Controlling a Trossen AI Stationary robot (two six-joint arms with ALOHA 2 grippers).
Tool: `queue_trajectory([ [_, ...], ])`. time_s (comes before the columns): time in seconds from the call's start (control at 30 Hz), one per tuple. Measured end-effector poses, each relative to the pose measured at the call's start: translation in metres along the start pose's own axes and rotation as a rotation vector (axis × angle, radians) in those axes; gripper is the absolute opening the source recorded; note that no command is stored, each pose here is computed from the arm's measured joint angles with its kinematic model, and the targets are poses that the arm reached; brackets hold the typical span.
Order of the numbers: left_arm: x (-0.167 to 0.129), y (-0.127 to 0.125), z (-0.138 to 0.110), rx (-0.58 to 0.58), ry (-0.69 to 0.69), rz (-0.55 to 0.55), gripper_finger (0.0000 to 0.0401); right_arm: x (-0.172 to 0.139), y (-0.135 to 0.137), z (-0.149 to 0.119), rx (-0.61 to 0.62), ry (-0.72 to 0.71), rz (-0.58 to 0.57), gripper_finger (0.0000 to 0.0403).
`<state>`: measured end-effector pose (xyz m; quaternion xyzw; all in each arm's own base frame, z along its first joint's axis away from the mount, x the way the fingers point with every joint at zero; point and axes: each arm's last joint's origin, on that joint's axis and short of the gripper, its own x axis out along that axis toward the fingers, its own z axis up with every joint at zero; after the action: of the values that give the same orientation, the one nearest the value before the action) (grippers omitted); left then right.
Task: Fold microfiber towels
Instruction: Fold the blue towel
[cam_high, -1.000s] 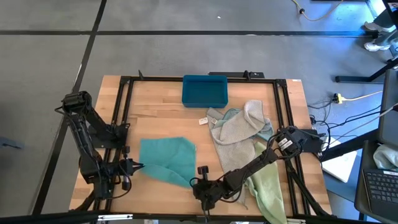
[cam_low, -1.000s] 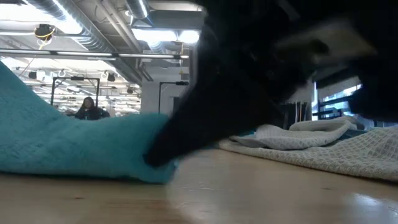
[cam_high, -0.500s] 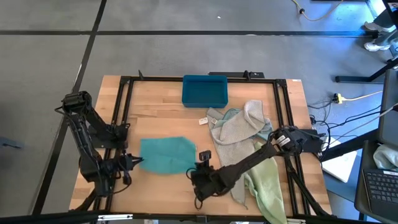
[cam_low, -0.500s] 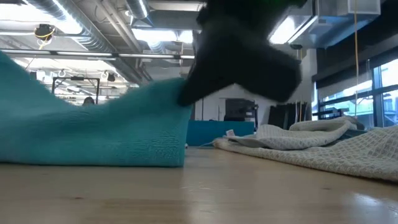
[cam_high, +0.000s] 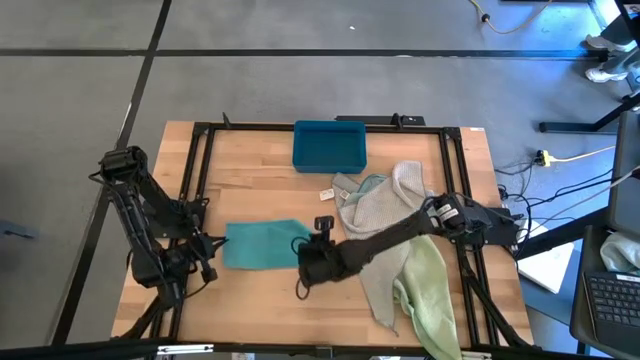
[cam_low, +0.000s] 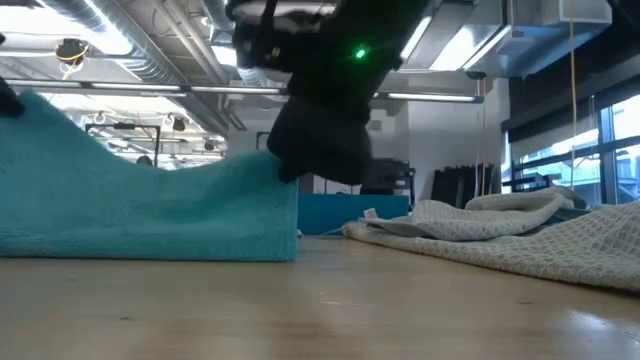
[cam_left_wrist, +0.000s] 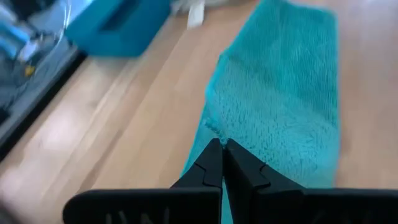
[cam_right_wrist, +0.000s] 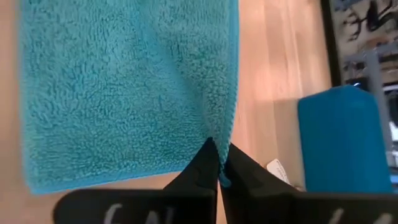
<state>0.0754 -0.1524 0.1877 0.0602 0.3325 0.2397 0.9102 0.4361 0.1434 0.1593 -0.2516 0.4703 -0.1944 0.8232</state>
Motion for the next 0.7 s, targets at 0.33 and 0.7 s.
queue_trajectory([
  [0.33,0.020,0.006,-0.004,-0.028,0.057,0.093,0.0000,0.029,-0.030,0.001,0.067,0.057,0.052,0.0010],
  [0.7,0.038,0.011,-0.015,-0.067,0.100,0.134,0.0000,0.038,-0.039,0.004,0.091,0.047,0.086,0.0017],
])
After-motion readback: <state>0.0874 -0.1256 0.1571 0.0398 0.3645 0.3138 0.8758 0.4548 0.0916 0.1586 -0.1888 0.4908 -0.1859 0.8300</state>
